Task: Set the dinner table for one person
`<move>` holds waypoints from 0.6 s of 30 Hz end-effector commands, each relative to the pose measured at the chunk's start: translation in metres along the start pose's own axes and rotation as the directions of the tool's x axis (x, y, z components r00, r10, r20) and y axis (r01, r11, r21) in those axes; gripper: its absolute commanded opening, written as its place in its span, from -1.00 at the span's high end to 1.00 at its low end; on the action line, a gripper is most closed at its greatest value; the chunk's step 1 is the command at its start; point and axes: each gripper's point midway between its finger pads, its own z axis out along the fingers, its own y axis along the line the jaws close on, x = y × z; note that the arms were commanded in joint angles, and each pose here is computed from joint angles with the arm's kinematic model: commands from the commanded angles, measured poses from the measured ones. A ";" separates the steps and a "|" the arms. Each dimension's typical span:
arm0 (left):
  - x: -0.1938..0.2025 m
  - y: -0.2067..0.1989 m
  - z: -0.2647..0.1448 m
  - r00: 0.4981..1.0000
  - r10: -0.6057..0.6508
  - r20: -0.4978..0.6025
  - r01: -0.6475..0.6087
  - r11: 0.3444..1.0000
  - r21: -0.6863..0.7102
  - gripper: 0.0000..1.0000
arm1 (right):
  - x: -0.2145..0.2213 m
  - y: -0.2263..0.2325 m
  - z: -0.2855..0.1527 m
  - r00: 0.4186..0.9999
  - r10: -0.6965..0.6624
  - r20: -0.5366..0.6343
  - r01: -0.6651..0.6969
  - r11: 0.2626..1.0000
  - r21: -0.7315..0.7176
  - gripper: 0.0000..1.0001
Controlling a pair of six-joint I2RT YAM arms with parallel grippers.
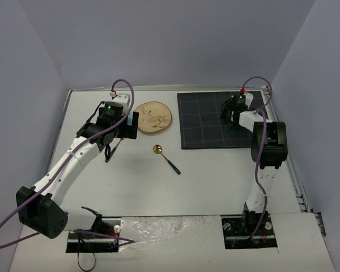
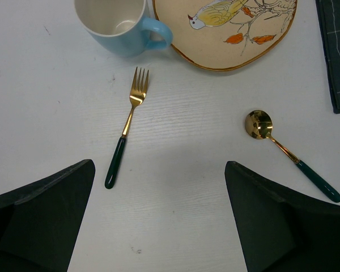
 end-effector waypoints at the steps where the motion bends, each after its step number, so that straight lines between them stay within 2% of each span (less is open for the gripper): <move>1: -0.020 0.004 -0.010 0.997 -0.031 0.068 0.032 0.999 -0.010 -0.94 | 0.070 -0.011 -0.014 0.976 0.005 -0.217 0.008 0.998 0.056 -0.98; 7: -0.021 0.005 -0.011 0.997 -0.030 0.071 0.031 0.999 -0.009 -0.94 | 0.056 -0.011 -0.019 0.983 -0.019 -0.181 0.029 0.998 0.054 -0.99; 11: -0.021 0.006 -0.013 0.997 -0.031 0.077 0.032 0.999 -0.014 -0.94 | 0.016 0.001 -0.040 0.994 -0.050 -0.097 0.049 0.999 -0.004 -1.00; 15: -0.023 0.007 -0.014 0.996 -0.034 0.085 0.036 0.999 -0.015 -0.94 | -0.054 0.040 -0.103 0.997 -0.039 0.062 0.050 0.979 -0.199 -1.00; 18: -0.025 0.009 -0.016 0.995 -0.038 0.095 0.040 0.999 -0.020 -0.94 | -0.089 0.058 -0.145 0.986 -0.022 0.166 0.068 0.957 -0.281 -1.00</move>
